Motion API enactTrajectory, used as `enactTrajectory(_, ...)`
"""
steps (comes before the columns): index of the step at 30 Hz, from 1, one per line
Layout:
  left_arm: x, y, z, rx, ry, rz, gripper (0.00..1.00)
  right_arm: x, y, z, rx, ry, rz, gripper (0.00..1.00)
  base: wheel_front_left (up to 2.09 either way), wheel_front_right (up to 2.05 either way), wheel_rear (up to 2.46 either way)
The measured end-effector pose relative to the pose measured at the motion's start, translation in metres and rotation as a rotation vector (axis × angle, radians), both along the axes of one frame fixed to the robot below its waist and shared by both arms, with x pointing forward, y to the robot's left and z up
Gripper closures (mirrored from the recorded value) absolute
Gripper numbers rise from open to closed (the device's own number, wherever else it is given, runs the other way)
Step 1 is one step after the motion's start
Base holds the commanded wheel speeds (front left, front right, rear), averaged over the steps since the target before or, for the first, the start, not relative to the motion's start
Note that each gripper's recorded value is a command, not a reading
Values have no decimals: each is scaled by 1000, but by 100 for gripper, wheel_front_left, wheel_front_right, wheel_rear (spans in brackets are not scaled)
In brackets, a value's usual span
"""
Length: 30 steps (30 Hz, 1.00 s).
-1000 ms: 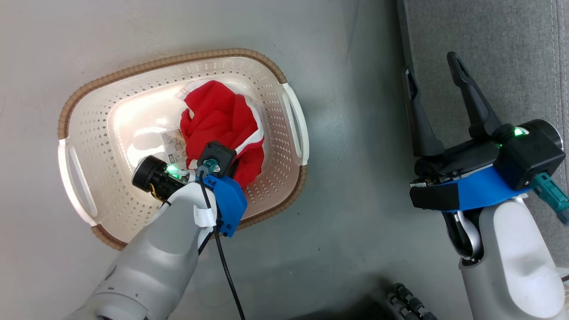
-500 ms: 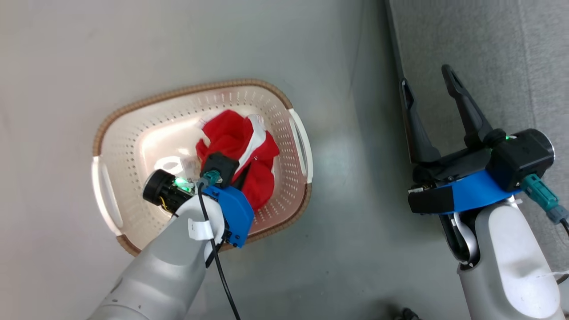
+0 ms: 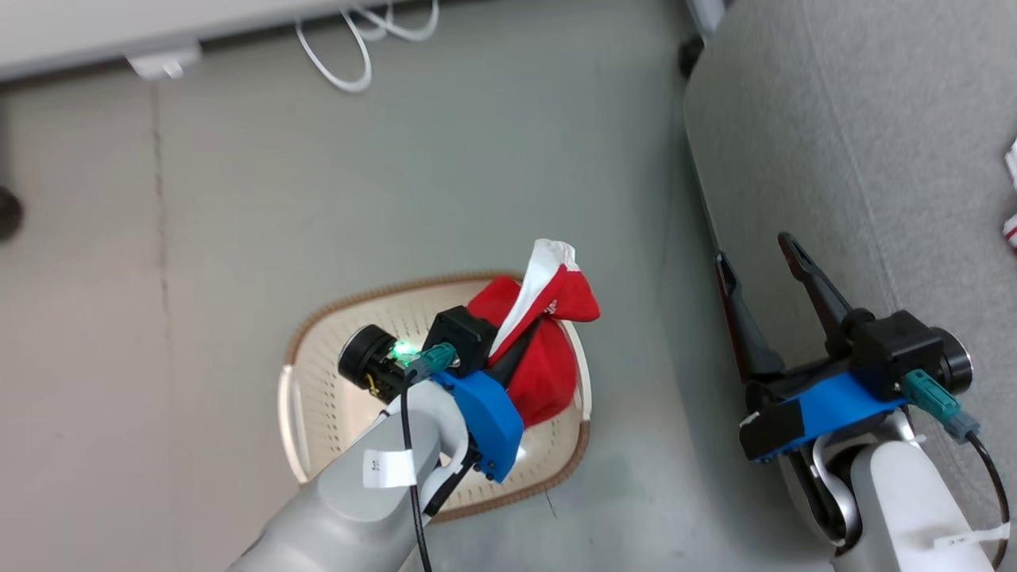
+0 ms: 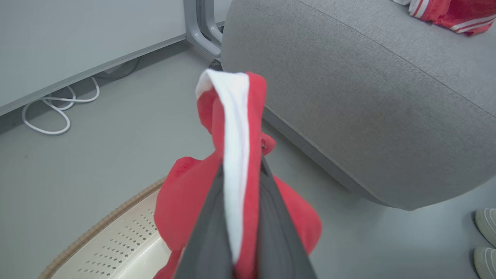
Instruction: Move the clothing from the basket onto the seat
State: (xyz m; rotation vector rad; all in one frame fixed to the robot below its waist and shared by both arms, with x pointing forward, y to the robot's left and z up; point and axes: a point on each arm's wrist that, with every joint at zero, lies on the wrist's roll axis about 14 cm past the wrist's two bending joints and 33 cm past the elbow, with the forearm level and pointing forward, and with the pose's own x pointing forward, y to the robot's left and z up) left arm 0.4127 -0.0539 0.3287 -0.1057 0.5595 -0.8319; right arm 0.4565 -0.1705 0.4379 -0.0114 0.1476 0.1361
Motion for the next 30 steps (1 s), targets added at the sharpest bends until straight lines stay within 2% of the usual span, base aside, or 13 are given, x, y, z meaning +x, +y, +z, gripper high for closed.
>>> enactTrajectory(15,-5,-2,154,-102,-372,0,100,-47,31,62,51,-104,75,0,0,0,0)
enactTrajectory(21,-16,-6,193,-122,-464,-27,100,-59,48,78,64,-136,119,0,0,0,0)
enactTrajectory(30,-18,-17,239,-161,-546,-71,100,-70,61,80,72,-132,154,0,0,0,0)
